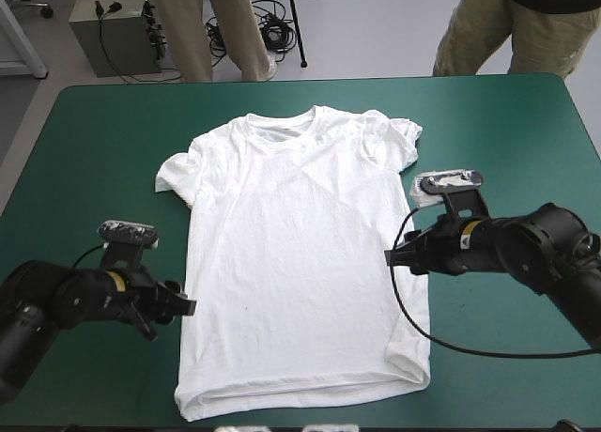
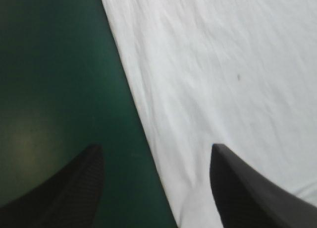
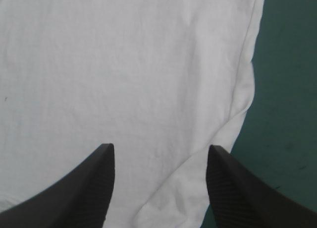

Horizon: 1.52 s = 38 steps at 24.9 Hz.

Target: Fold the cloth

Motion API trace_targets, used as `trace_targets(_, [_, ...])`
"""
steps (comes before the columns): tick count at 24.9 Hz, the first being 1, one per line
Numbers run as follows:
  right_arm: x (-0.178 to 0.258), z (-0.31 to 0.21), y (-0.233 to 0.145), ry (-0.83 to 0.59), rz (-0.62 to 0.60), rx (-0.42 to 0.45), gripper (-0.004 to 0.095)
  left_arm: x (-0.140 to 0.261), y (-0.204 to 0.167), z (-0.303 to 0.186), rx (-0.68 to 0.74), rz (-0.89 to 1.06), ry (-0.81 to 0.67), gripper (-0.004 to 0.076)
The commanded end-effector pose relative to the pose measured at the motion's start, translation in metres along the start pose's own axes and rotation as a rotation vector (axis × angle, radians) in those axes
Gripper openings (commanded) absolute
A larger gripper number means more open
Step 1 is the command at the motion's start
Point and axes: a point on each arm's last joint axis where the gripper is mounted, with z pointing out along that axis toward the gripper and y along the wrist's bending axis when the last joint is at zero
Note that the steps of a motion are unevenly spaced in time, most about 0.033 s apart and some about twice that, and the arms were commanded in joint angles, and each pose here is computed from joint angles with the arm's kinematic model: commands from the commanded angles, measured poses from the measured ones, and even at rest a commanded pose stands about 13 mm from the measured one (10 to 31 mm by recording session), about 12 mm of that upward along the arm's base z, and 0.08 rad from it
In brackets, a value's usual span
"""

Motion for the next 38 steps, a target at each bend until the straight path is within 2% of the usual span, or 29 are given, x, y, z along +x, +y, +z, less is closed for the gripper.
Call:
trace_targets(1, [-0.028, -0.02, 0.003, -0.101, -0.047, 0.045, 0.0513, -0.037, -0.002, 0.005, -0.009, -0.008, -0.066, 0.0456])
trace_targets(6, [-0.047, -0.022, 0.006, -0.135, -0.06, 0.059, 0.0513, -0.091, 0.004, 0.023, -0.04, -0.042, -0.013, 0.0456])
trace_targets(11, [-0.054, -0.016, 0.004, -0.131, -0.065, 0.084, 0.0509, -0.14, 0.029, 0.045, -0.073, -0.086, 0.029, 0.0456])
trace_targets(19, [-0.055, -0.015, 0.005, -0.138, -0.058, 0.081, 0.0508, -0.156, 0.046, 0.105, -0.11, -0.062, 0.129, 0.0449])
trace_targets(25, [-0.055, -0.015, 0.005, -0.134, -0.05, 0.079, 0.0509, -0.156, 0.052, 0.153, -0.109, -0.062, 0.194, 0.0366])
trace_targets(28, [-0.055, -0.015, 0.005, -0.135, -0.048, 0.079, 0.0496, -0.154, 0.05, 0.166, -0.068, -0.039, 0.233, 0.0296])
trace_targets(29, [-0.055, -0.014, 0.005, -0.133, -0.041, 0.077, 0.0472, -0.153, 0.048, 0.169, -0.045, -0.034, 0.242, 0.0223])
trace_targets(30, [-0.056, -0.013, 0.004, -0.13, -0.031, 0.08, 0.0446, -0.153, 0.047, 0.171, -0.026, -0.037, 0.245, 0.0113])
trace_targets(32, [-0.058, -0.01, -0.001, -0.126, 0.002, 0.089, 0.0423, -0.153, 0.046, 0.171, -0.02, -0.04, 0.244, -0.0011])
trace_targets(35, [-0.068, -0.003, -0.015, -0.098, 0.085, 0.08, 0.0423, -0.152, 0.046, 0.17, -0.017, -0.024, 0.256, -0.0009])
trace_targets(38, [-0.091, 0.01, -0.035, -0.078, 0.074, 0.049, 0.0441, -0.151, 0.046, 0.17, -0.017, -0.023, 0.262, -0.0009])
